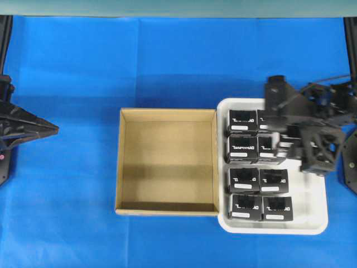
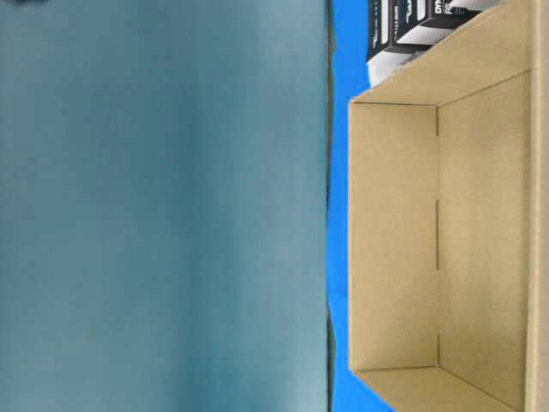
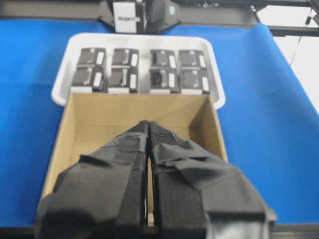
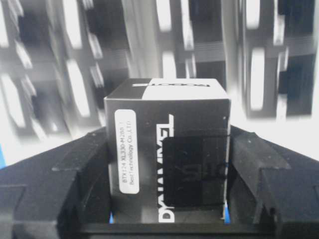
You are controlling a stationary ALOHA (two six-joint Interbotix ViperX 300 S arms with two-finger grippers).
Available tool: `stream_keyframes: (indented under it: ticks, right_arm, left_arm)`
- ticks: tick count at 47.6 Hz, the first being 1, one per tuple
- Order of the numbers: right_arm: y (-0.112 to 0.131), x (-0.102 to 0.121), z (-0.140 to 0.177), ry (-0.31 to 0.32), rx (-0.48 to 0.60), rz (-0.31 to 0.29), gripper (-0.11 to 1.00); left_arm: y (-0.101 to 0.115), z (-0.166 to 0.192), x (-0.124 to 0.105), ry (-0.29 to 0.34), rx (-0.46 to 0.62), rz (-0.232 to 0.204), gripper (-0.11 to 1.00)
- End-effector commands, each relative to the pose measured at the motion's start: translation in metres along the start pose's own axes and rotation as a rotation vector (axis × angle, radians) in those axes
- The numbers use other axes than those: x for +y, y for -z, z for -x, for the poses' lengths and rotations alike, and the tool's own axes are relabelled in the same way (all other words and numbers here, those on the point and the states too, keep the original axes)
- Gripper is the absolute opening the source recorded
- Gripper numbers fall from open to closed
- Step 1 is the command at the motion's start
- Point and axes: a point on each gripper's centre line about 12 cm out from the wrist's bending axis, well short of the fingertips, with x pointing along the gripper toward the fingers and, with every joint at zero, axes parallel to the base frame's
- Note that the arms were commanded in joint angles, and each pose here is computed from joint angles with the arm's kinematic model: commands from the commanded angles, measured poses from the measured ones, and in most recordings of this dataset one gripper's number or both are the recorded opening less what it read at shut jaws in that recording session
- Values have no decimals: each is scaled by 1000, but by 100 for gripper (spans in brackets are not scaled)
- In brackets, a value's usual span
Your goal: Pick the box from inside the cardboard box.
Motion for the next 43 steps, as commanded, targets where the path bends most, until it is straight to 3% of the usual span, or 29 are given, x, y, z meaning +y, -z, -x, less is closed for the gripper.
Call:
stream_keyframes:
  ticks: [1,9,26,35,43]
  right_arm:
    - [13,-2,-5,15,-1,6,62]
    - [35,-7,-24,34,-1,17,62]
    - [55,-17,-48,99,14,61,62]
    - [53,-17,-55,101,-36,51,62]
    - [52,-19,-63,100,-16,48,62]
  left_arm:
    - [-9,-1,-1,2,-23,-2,2]
    - [-9,-1,-1,2,-23,-2,2]
    - [-11,-1,-1,3,-35,-2,2]
    - [-12,-1,-1,3,-40,-2,2]
    - [-12,-1,-1,3,-40,-3,2]
